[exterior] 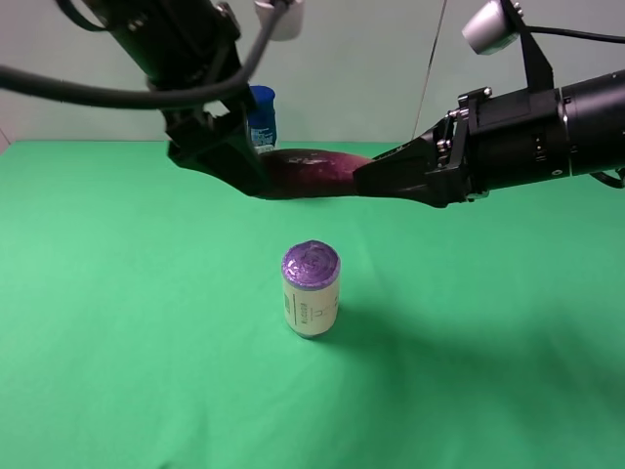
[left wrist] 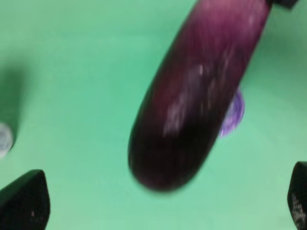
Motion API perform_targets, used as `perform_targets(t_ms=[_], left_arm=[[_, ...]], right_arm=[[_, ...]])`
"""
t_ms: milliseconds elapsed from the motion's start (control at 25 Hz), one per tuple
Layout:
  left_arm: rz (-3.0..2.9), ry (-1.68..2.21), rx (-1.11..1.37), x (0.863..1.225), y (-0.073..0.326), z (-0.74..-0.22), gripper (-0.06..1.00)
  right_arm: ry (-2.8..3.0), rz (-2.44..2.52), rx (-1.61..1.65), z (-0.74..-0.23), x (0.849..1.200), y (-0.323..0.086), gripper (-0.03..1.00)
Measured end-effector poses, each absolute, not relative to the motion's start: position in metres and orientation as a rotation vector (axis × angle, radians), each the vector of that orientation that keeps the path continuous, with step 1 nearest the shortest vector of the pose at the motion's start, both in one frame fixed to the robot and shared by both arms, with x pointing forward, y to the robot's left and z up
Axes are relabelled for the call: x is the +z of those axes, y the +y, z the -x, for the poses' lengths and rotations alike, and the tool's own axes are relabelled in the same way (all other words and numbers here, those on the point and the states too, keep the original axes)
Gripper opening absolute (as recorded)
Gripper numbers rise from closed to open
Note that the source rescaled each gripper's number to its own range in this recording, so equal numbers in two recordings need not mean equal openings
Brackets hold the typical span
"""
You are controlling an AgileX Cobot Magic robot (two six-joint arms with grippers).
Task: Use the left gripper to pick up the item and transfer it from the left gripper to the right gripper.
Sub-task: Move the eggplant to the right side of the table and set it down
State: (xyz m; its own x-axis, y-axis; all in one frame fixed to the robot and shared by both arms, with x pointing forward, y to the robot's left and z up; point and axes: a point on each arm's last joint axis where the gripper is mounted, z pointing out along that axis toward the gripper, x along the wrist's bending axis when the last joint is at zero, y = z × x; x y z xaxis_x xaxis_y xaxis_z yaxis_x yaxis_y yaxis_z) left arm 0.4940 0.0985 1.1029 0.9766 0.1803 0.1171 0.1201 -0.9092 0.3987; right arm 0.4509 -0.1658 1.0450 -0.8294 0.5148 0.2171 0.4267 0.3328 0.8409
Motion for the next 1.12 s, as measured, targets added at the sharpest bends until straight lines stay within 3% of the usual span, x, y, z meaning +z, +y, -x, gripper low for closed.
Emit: perform_targets(t_ms=[760,1120], left_arm=[[-2.610,0.881,0.324,1.163,0.152,-0.446,1.00],[-2.395,1.134,0.476,1.187,0.197,-0.399,1.00]], right_arm=[[2.461,-0.937,1.449,-0.455,1.042,-0.170,0.02],[2.441,-0.960,1.414,-0.458,1.041,-0.172,0.02]])
